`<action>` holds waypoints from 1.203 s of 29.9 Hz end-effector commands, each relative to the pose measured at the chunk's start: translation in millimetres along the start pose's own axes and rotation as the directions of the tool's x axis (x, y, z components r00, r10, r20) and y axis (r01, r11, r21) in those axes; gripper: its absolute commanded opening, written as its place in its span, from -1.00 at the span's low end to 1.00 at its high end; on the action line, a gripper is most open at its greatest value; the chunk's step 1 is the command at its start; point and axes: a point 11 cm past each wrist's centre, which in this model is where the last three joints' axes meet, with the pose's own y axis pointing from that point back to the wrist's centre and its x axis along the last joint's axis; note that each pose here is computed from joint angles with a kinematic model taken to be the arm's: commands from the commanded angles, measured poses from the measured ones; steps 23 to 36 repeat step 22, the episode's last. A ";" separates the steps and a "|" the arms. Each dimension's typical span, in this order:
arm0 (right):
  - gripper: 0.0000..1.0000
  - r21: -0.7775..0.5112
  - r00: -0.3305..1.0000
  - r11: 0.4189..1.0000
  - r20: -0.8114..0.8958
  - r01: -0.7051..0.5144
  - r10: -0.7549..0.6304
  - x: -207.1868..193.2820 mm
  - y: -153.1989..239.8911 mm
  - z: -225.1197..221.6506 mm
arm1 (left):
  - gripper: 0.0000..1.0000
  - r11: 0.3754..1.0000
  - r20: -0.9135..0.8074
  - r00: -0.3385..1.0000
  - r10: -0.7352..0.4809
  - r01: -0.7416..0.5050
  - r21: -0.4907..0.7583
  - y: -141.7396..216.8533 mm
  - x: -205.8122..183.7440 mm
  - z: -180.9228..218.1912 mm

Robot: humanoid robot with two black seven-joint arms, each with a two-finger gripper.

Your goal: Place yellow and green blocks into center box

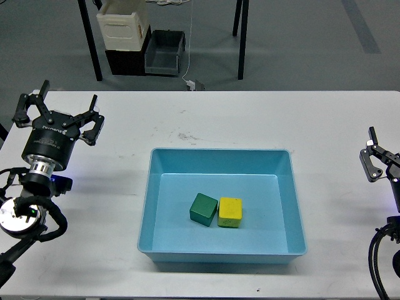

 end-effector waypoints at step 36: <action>0.99 0.064 0.968 0.996 0.247 -0.062 0.044 15.1 41.9 1.7 | 1.00 0.996 -0.215 0.974 0.071 -0.080 -0.036 42.9 26.9 -32.2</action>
